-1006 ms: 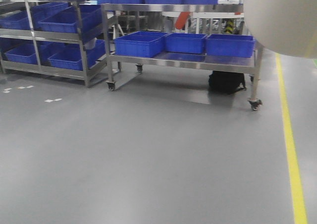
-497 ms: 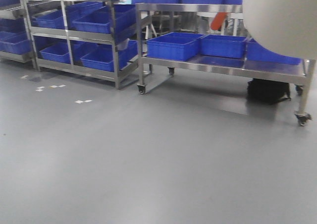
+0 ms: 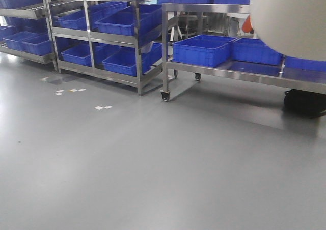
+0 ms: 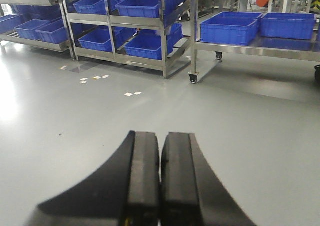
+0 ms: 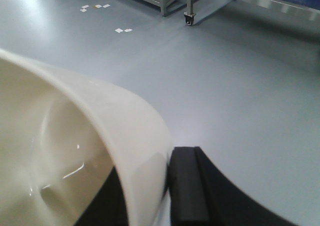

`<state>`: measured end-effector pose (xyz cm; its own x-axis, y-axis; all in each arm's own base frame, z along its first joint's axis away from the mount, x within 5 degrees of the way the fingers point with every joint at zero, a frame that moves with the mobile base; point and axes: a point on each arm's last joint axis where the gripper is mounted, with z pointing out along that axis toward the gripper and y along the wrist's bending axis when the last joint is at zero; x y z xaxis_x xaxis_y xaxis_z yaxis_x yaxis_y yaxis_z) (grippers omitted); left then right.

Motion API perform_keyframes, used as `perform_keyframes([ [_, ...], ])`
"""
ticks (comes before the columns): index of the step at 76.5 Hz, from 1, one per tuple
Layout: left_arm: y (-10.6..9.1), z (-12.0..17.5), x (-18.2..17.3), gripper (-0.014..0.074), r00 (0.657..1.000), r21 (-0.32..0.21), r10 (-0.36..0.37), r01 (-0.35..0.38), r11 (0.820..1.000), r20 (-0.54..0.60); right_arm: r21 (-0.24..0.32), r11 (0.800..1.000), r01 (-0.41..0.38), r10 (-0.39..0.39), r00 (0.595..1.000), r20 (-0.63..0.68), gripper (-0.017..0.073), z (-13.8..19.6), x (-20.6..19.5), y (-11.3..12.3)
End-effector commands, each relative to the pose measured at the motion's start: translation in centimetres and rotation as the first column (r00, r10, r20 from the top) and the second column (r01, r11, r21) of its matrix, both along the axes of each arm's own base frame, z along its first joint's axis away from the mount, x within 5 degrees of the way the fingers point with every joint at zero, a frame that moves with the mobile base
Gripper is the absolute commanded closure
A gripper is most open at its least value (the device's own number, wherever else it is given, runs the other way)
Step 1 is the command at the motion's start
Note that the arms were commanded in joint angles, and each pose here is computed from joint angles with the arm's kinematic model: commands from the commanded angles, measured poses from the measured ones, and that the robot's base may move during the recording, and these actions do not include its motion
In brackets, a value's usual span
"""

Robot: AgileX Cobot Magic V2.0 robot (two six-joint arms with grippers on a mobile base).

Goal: Move white bin to right shelf second layer
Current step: 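Turn the base past the blue crate racks, keeping the bin gripped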

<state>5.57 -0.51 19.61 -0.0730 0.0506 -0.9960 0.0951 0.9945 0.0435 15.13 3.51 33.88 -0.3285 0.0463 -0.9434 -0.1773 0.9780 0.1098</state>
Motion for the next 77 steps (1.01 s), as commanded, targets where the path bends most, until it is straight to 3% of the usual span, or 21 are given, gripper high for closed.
perform_keyframes([
  [1, -0.04, -0.38, 0.07, 0.0509, 0.998, -0.011, -0.005, 0.006, 1.0, 0.064, 0.028, 1.0, -0.006, 0.002, 0.99, 0.14, 0.0503, 2.17, -0.06, -0.02],
  [77, -0.04, -0.38, 0.07, 0.0509, 0.998, -0.011, -0.005, 0.006, 1.0, 0.064, 0.028, 1.0, -0.006, 0.002, 0.99, 0.14, 0.0503, 2.17, -0.06, -0.02],
])
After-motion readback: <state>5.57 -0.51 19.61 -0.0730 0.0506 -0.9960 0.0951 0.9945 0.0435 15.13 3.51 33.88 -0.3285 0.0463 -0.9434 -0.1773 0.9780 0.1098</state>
